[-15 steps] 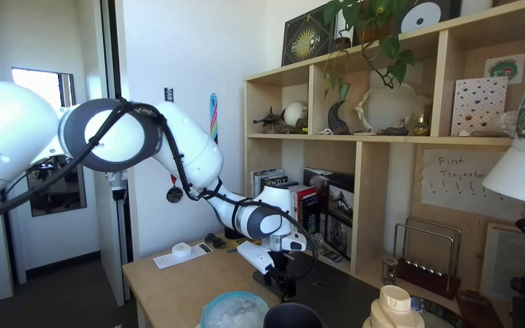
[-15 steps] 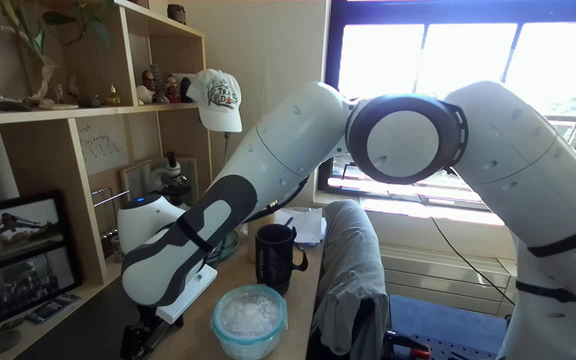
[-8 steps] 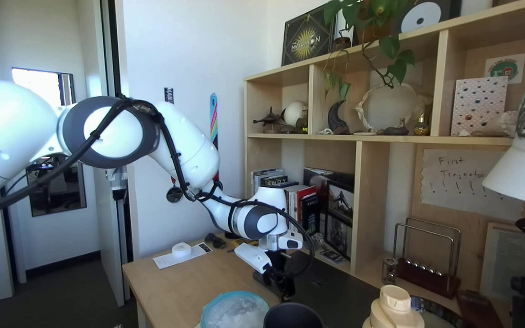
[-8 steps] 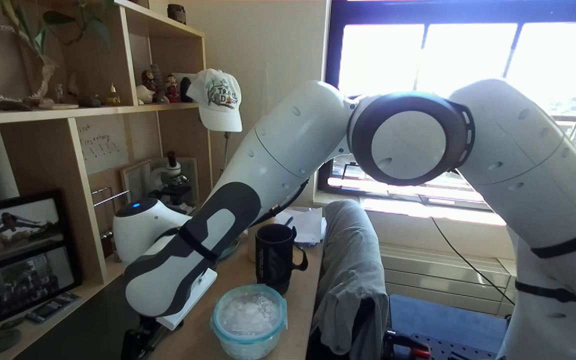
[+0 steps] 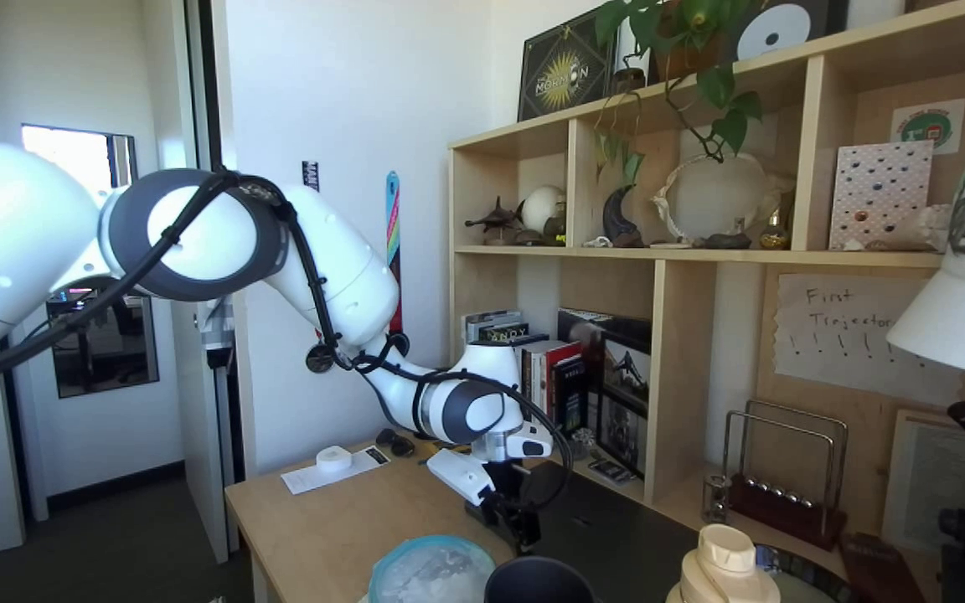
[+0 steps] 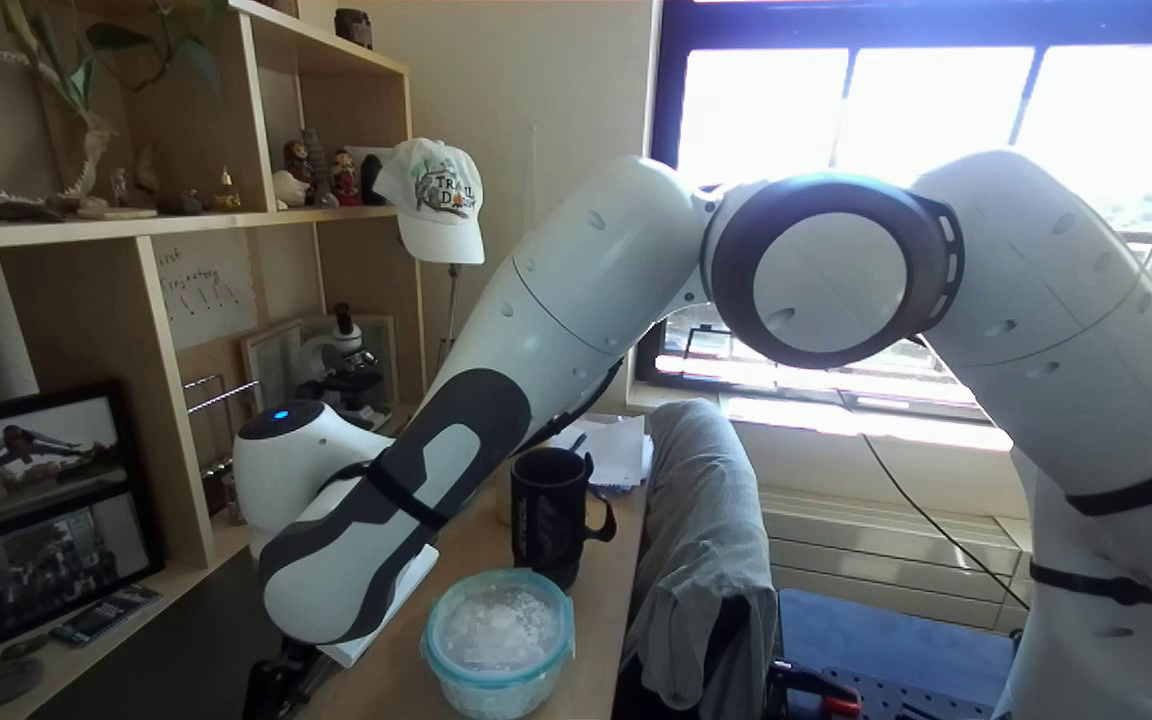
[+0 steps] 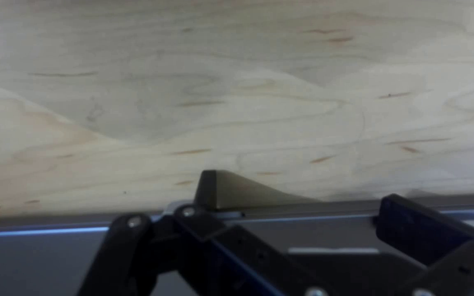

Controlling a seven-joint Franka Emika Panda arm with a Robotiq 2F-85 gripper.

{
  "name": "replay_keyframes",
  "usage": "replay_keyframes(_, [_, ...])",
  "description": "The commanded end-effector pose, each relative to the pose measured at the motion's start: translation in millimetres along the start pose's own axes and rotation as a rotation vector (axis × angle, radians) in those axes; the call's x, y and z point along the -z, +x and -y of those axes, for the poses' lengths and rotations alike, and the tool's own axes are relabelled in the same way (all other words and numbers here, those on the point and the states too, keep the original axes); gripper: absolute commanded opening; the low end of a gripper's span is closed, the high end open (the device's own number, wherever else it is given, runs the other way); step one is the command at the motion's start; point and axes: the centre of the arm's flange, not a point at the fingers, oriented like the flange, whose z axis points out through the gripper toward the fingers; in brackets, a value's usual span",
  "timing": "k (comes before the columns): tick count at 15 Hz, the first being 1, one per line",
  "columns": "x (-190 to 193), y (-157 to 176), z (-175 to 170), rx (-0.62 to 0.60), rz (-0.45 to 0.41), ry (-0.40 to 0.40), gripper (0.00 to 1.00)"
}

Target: Open the laptop

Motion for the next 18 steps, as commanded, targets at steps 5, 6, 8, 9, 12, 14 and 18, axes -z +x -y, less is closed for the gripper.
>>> replay_keyframes(5, [83.2,8.0,-2.4,0.045,-0.178,-0.042,1.00])
replay_keyframes(6, [90.5,8.1,-2.0,0.049,-0.191,-0.045,1.00])
replay_keyframes(8, [103.7,9.0,-1.5,0.049,-0.220,-0.053,1.00])
replay_keyframes(9, [110.7,9.5,-1.4,0.051,-0.236,-0.057,1.00])
replay_keyframes(12, [128.4,13.5,-1.1,0.054,-0.296,-0.065,1.00])
replay_keyframes(14, [138.7,17.7,-1.5,0.055,-0.346,-0.067,1.00])
replay_keyframes(18, [148.8,28.2,-1.2,0.058,-0.467,-0.059,1.00])
